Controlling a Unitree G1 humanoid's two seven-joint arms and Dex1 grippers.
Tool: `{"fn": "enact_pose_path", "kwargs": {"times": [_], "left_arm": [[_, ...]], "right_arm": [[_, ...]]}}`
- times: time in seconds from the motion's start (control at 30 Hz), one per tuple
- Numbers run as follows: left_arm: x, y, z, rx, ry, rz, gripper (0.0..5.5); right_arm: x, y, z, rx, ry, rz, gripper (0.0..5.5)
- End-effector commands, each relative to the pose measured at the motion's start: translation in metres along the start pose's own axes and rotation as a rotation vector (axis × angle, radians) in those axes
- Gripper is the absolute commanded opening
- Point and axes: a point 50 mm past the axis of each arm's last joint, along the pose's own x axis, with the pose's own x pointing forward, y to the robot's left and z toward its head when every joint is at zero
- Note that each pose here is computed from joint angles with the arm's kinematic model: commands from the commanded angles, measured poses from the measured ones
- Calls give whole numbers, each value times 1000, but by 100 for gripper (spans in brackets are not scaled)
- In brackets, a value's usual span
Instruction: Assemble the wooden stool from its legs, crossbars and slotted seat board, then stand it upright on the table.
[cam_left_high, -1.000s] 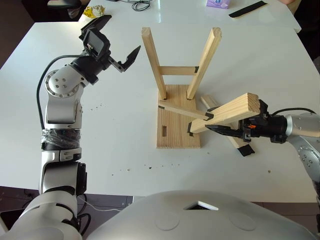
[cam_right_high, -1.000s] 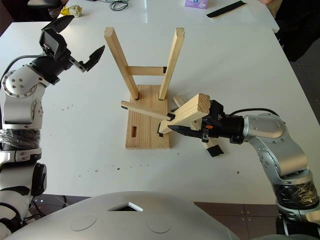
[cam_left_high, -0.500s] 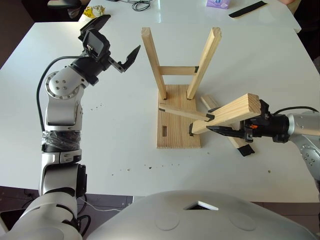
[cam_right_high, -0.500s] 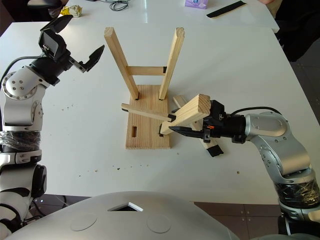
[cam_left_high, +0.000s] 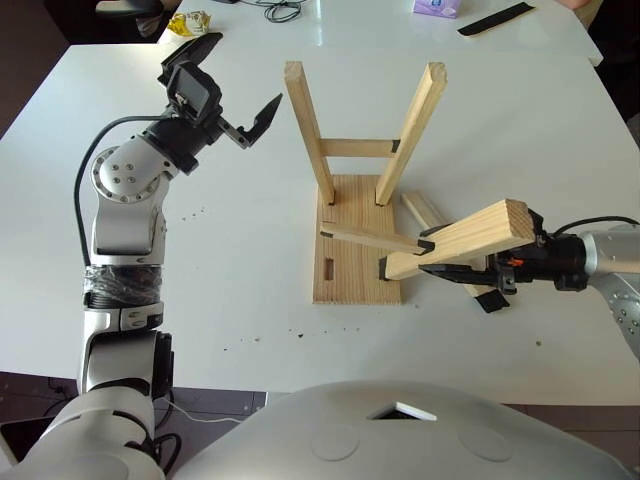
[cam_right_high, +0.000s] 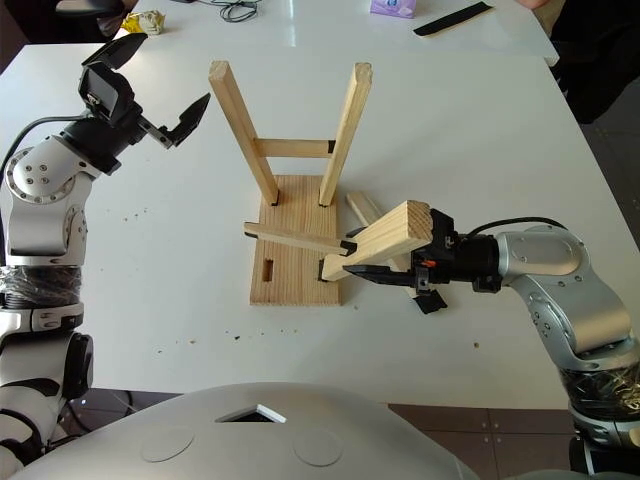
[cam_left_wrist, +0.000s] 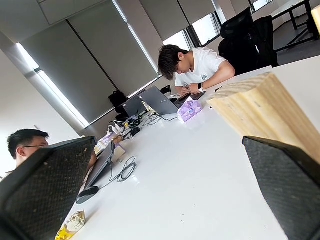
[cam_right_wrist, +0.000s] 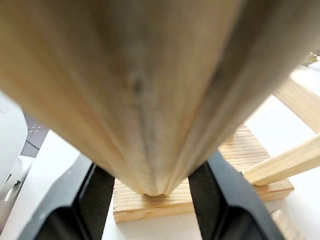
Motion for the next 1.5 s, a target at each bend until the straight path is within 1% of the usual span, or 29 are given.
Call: {"fn": "enact_pose_path", "kwargs": {"times": [0.03,0.4,0.53,0.67,0.77,0.93,1.03,1.17,1.37,1.43,1.5], "left_arm": [[0,-6,1,-11,-1,-5,540],[0,-15,1,-31,-4,-6,540],[-1,-14,1,-33,-3,-1,540],[-3,-16,0,-37,4,9,540],[-4,-17,0,-41,4,19,540],[-8,-21,-1,-53,9,47,540],[-11,-23,-2,-60,14,66,540],[-11,-24,-2,-67,13,85,540],[-9,-24,-1,-73,11,94,540],[-9,-24,-1,-73,9,91,540],[-8,-24,-2,-74,10,88,540]], "right_arm": [[2,-7,-15,87,101,17,204],[19,-25,-14,43,102,59,204],[21,-25,-19,65,112,55,204],[27,-29,-27,83,160,53,204],[37,-35,-22,123,167,56,204],[51,-43,-8,134,187,98,204],[56,-47,-8,138,210,123,204],[59,-44,-26,147,256,136,204],[65,-21,-69,195,326,182,204],[65,-13,-77,207,343,201,204],[64,-6,-78,219,344,230,204]]}}
